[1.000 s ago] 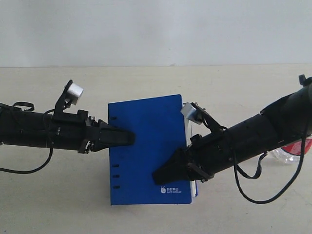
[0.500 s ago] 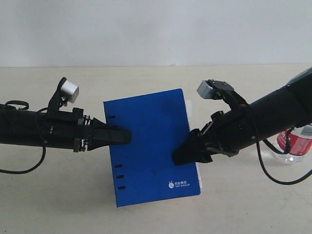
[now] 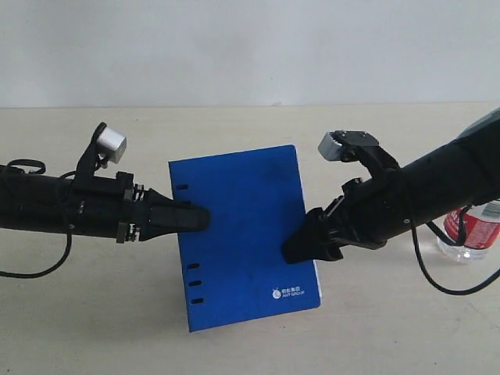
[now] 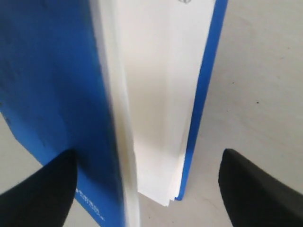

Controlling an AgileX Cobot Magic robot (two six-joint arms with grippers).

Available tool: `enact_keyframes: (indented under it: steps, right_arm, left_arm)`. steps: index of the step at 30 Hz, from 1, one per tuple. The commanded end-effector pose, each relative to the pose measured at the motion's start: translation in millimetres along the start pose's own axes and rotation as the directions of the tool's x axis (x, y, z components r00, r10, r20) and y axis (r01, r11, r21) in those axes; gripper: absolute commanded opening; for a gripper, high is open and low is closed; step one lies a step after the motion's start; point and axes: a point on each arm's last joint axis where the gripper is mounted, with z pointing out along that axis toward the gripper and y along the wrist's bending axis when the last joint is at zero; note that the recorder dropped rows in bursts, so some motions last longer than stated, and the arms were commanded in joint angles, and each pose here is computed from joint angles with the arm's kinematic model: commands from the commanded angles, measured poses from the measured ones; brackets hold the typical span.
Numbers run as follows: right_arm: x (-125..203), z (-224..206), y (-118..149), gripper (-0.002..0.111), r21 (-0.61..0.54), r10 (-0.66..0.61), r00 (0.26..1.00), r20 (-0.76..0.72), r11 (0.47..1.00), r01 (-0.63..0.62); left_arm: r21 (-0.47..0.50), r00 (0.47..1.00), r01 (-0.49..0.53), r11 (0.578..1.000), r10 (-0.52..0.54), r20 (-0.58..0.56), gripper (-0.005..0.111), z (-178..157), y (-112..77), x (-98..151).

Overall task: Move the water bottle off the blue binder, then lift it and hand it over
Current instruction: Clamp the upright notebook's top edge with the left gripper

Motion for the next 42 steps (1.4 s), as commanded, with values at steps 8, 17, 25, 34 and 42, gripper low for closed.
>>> enact_keyframes:
  steps: [8,17,25,34,42]
  right_arm:
    - [-2.0,6.4,-13.8,0.072,0.067,0.013,0.999,0.047,0.998,-0.016]
    - [-7.6,18.6,-14.5,0.071,-0.023,-0.027,0.987,0.157,0.999,0.031]
    - [-10.2,20.5,-2.6,0.015,-0.186,-0.009,0.978,0.209,0.981,0.048]
    - [-11.5,19.7,1.7,0.000,-0.226,-0.009,0.974,0.225,0.972,0.061]
    - [-9.6,24.5,11.9,0.000,-0.260,-0.043,0.979,0.201,0.961,0.096]
  left_arm:
    - [0.050,0.996,-0.082,0.995,0.081,0.024,0.004,-3.7,-19.0,-12.9]
    - [0.063,0.995,-0.097,0.993,0.098,-0.020,0.004,-3.1,-19.6,-8.5]
    - [0.064,0.995,-0.099,0.993,0.100,-0.024,0.004,-3.1,-19.6,-8.1]
    - [0.074,0.995,-0.101,0.992,0.102,-0.007,0.018,3.7,-23.8,-9.4]
    - [0.108,0.980,-0.189,0.976,0.194,-0.035,0.047,36.7,-43.3,-2.9]
